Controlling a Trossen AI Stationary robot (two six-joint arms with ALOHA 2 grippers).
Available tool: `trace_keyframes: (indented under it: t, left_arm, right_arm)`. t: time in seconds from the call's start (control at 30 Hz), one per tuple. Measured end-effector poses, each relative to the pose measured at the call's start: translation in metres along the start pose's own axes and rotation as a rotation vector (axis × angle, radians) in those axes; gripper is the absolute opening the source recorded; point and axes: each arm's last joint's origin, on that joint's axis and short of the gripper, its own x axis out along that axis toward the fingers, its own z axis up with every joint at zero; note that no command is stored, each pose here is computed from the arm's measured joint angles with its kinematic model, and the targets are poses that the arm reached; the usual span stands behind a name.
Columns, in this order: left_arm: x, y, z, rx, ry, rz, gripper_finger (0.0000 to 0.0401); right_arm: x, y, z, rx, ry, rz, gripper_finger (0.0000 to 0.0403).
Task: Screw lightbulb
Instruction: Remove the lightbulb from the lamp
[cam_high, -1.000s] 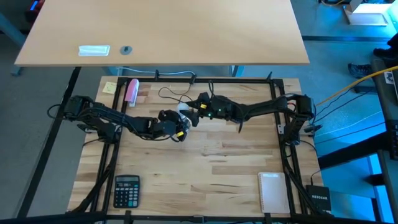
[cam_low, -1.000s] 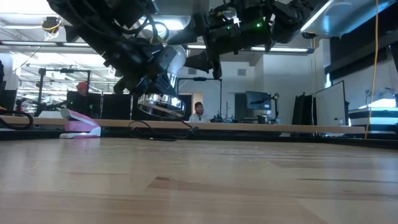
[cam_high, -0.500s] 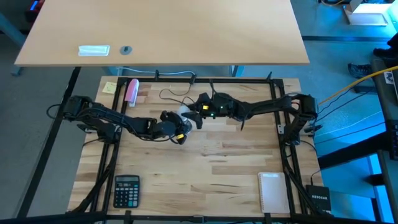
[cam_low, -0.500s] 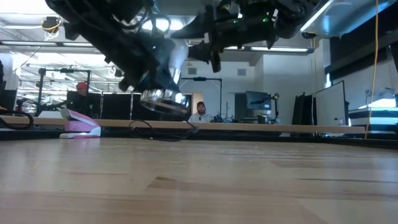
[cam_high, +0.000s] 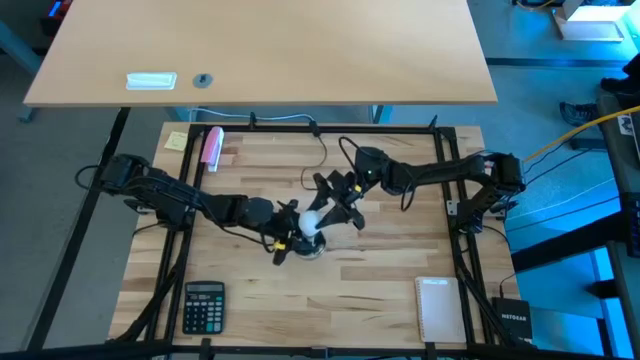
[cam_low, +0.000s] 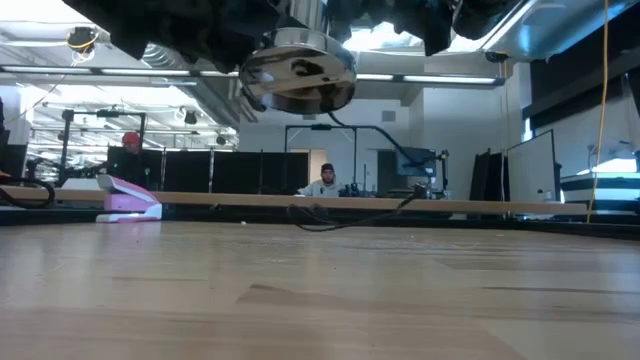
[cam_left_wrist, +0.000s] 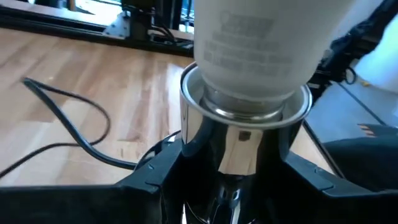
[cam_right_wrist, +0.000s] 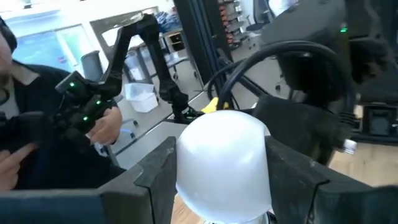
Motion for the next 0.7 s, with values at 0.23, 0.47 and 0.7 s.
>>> trace_keyframes:
  t: [0.23,0.47,0.7]
  left_arm:
    - [0.005,0.003,-0.007,-0.014,0.036,0.008,0.0169]
    - [0.005,0.009,-0.011,-0.038,0.072,0.072,0.0169]
    - [0.005,0.012,-0.015,-0.054,0.091,0.138,0.0169]
  right_arm:
    - [0.001,0.000,-0.002,0.014,-0.002,-0.032,0.0200]
    - [-0.010,-0.009,-0.001,0.049,0.015,-0.101,0.0243]
    - [-0.019,-0.014,0.005,0.082,-0.005,-0.217,0.0286]
